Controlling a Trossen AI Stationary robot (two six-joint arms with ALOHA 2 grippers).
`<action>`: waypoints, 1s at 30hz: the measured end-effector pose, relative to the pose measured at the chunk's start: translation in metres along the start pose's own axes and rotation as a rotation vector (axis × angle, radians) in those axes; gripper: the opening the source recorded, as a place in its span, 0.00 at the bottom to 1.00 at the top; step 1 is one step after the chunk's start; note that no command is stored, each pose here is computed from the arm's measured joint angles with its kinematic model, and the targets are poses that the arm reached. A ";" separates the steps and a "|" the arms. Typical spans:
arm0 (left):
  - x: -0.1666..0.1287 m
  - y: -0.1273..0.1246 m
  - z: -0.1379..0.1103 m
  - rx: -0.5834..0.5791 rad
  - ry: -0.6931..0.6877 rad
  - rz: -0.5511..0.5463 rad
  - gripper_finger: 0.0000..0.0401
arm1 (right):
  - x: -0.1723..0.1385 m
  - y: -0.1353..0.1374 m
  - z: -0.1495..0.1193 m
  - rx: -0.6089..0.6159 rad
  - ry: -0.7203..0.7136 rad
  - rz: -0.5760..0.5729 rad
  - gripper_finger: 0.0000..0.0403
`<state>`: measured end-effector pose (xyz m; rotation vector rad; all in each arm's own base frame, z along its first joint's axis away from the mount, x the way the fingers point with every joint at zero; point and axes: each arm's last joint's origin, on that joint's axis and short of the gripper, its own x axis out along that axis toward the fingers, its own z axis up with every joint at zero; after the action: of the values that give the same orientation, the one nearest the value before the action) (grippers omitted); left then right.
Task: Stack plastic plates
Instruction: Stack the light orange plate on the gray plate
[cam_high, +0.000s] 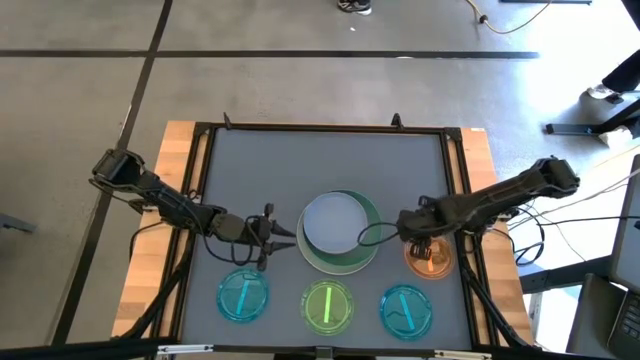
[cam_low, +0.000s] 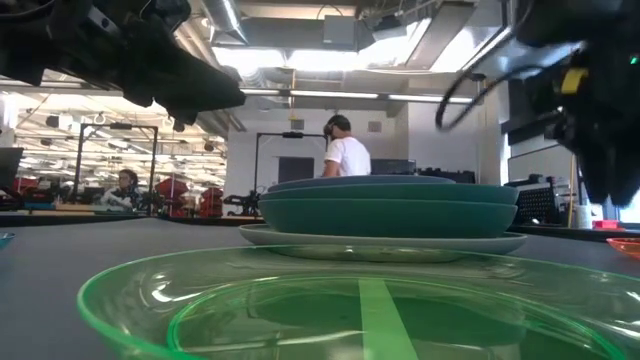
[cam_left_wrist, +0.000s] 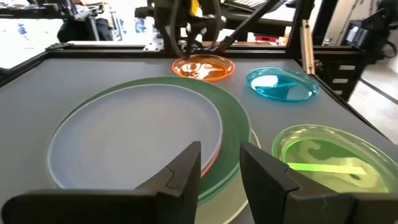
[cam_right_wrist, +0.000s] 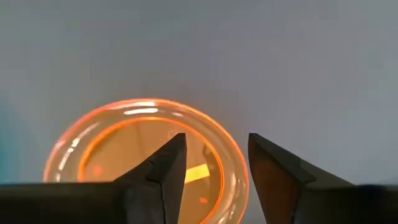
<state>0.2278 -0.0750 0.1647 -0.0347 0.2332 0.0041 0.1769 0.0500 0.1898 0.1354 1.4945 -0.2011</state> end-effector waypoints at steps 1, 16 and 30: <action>0.000 0.000 0.000 0.000 -0.001 0.005 0.26 | 0.004 -0.001 0.003 -0.016 0.032 0.005 0.40; 0.000 0.000 -0.002 0.005 0.015 0.008 0.26 | 0.052 -0.018 0.030 -0.278 0.318 0.103 0.40; 0.000 0.000 -0.002 0.007 0.021 0.008 0.26 | 0.058 -0.018 0.029 -0.390 0.373 0.119 0.03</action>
<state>0.2273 -0.0747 0.1626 -0.0267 0.2541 0.0110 0.2047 0.0230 0.1348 -0.0563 1.8612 0.2247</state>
